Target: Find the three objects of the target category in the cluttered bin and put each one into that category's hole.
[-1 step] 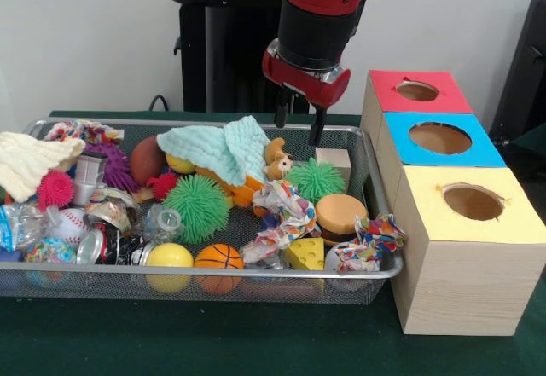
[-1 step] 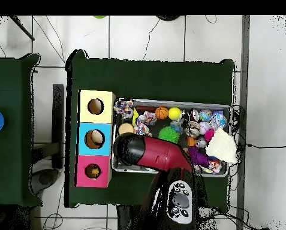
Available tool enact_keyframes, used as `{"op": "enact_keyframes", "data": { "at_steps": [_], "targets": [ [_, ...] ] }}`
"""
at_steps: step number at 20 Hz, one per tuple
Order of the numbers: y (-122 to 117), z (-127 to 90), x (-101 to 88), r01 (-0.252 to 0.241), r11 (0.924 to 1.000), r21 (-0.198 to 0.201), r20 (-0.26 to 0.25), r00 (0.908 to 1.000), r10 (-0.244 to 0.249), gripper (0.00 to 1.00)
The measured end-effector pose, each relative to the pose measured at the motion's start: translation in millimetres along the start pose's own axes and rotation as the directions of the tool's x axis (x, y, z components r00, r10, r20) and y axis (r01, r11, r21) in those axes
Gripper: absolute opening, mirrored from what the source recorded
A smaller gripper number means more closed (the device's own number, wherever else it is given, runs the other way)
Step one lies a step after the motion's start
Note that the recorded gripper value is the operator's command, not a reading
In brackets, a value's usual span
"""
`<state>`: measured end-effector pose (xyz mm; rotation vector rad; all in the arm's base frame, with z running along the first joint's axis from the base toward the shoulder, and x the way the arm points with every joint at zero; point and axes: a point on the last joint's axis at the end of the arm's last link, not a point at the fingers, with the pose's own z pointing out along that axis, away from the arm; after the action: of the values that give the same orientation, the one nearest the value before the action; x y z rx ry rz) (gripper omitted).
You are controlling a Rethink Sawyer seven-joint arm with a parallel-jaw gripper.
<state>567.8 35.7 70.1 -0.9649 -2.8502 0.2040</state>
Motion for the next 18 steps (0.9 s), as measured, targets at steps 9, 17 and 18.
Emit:
{"op": "enact_keyframes", "data": {
  "at_steps": [9,17,18],
  "targets": [
    [-4,3,-24.9,-0.021,0.9994,0.027,-0.052,0.9984,0.022,1.00],
    [-24,2,-63.2,-0.072,0.9967,0.036,-0.060,0.9954,0.074,1.00],
    [-28,2,-70.8,-0.082,0.9960,0.034,-0.055,0.9949,0.084,1.00]
  ]
}}
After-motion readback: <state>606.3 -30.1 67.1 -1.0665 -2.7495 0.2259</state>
